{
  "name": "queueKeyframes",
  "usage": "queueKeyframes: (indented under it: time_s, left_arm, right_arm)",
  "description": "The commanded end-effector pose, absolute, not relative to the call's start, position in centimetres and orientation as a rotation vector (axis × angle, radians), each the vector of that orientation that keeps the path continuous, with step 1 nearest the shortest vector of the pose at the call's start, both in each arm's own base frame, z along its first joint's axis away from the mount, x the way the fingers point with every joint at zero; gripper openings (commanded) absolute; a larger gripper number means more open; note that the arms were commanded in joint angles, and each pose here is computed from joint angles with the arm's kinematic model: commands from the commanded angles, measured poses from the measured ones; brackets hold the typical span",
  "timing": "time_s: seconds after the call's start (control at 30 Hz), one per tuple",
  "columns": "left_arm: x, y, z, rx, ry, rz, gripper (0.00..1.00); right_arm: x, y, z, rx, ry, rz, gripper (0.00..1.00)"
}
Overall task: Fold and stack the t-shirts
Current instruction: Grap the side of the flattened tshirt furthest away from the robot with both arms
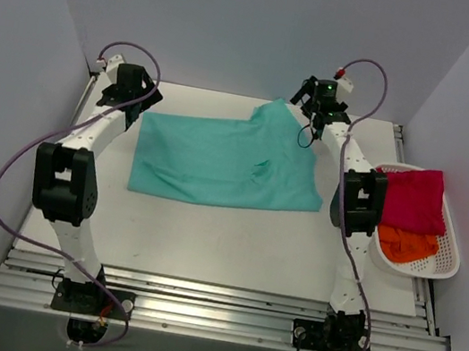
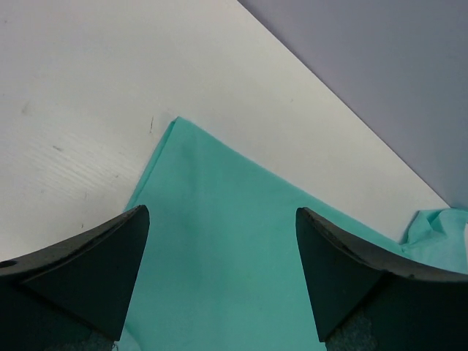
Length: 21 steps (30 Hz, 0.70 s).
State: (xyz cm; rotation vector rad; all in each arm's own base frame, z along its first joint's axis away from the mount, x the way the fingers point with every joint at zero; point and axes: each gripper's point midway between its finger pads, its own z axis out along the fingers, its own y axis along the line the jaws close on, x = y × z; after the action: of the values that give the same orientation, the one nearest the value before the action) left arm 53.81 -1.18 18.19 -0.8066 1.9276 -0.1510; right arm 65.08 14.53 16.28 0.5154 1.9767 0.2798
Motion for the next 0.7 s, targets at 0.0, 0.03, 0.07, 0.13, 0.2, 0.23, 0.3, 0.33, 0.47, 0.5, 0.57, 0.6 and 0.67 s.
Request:
queueKeyframes:
  time_s: [0.0, 0.03, 0.07, 0.13, 0.2, 0.23, 0.3, 0.33, 0.47, 0.5, 0.57, 0.6, 0.67]
  left_arm:
    - [56.3, -0.7, 15.6, -0.781, 1.991, -0.160, 0.90]
    - [57.2, -0.7, 16.1, -0.775, 1.978, -0.174, 0.90]
    - [57.8, -0.6, 14.3, -0.775, 2.011, -0.165, 0.90]
    - [58.3, -0.6, 13.4, -0.776, 2.035, -0.168, 0.90]
    - [58.8, -0.7, 12.8, -0.772, 2.042, -0.176, 0.89]
    - [59.1, -0.8, 13.1, -0.762, 2.025, -0.187, 0.89]
    - [58.8, -0.8, 12.9, -0.756, 2.021, -0.190, 0.89]
    - [58.9, -0.6, 13.0, -0.759, 2.014, -0.186, 0.89]
    - [58.6, 0.0, 12.1, -0.782, 2.041, -0.162, 0.90]
    - [58.4, 0.1, 11.5, -0.791, 2.052, -0.156, 0.89]
    - [58.2, 0.2, 10.9, -0.800, 2.053, -0.155, 0.90]
    - [58.0, 0.2, 10.1, -0.807, 2.066, -0.151, 0.90]
    - [57.8, 0.3, 8.9, -0.829, 2.083, -0.149, 0.90]
  right_arm:
    - [65.0, 10.8, 10.1, 0.536, 2.054, 0.292, 1.00]
    - [65.6, 10.8, 10.3, 0.517, 2.024, 0.323, 1.00]
    - [65.9, 10.6, 8.6, 0.509, 2.047, 0.334, 1.00]
    - [66.7, 10.6, 8.5, 0.484, 2.068, 0.368, 1.00]
    - [67.2, 10.8, 7.6, 0.465, 2.083, 0.370, 1.00]
    - [67.3, 10.9, 7.6, 0.462, 2.074, 0.372, 1.00]
    - [67.3, 11.0, 8.2, 0.460, 2.050, 0.381, 1.00]
    - [67.1, 10.9, 7.8, 0.467, 2.050, 0.384, 1.00]
    - [67.0, 10.6, 7.4, 0.492, 2.059, 0.395, 1.00]
    - [66.8, 10.7, 7.1, 0.496, 2.066, 0.400, 1.00]
    - [66.2, 10.7, 6.1, 0.512, 2.083, 0.407, 1.00]
    - [66.0, 10.9, 5.7, 0.509, 2.088, 0.411, 1.00]
    - [65.7, 11.1, 5.1, 0.510, 2.093, 0.414, 0.98]
